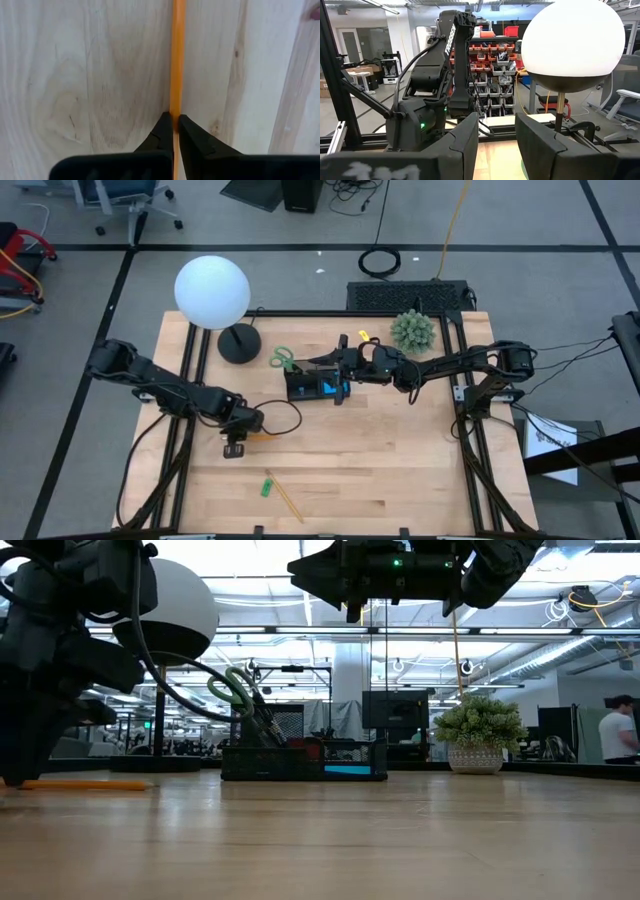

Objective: Pick and place office supplies into organizer
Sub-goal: Put the orange pencil into the black desk organizer

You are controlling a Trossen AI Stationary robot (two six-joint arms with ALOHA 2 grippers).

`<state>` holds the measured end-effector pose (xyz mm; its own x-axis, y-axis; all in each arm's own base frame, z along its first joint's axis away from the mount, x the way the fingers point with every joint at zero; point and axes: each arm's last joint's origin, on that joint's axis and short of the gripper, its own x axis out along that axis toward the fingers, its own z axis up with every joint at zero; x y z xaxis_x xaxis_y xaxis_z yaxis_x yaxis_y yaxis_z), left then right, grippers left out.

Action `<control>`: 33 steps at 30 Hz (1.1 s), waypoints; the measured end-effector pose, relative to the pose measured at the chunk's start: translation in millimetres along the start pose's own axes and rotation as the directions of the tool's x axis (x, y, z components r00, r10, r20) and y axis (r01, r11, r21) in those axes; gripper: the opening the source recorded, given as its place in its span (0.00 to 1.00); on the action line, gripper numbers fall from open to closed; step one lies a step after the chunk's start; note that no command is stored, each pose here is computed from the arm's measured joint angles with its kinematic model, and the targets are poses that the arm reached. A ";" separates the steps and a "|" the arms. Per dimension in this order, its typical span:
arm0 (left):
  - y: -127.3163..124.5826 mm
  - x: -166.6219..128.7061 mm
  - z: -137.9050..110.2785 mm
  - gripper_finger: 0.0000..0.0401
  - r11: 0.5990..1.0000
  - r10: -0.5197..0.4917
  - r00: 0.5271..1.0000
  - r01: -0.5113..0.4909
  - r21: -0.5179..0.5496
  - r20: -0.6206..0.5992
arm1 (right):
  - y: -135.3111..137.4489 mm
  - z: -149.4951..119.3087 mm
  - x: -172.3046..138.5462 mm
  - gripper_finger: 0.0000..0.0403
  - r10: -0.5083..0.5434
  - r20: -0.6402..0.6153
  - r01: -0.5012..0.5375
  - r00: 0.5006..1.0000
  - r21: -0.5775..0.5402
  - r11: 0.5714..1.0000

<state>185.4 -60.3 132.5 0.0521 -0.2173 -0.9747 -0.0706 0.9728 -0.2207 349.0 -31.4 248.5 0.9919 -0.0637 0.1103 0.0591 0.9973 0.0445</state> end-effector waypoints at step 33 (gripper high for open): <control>-5.3 -9.4 -1.6 0.00 0.998 0.064 0.997 -0.063 0.018 -0.053 | 0.0 -0.1 0.0 0.29 -0.001 -0.001 0.001 1.000 -0.008 1.000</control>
<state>183.7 -63.5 142.8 -0.0058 -0.1587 -0.9873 -0.0555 0.9859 -0.1582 349.0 -31.4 248.5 0.9919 -0.0642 0.1095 0.0605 0.9975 0.0370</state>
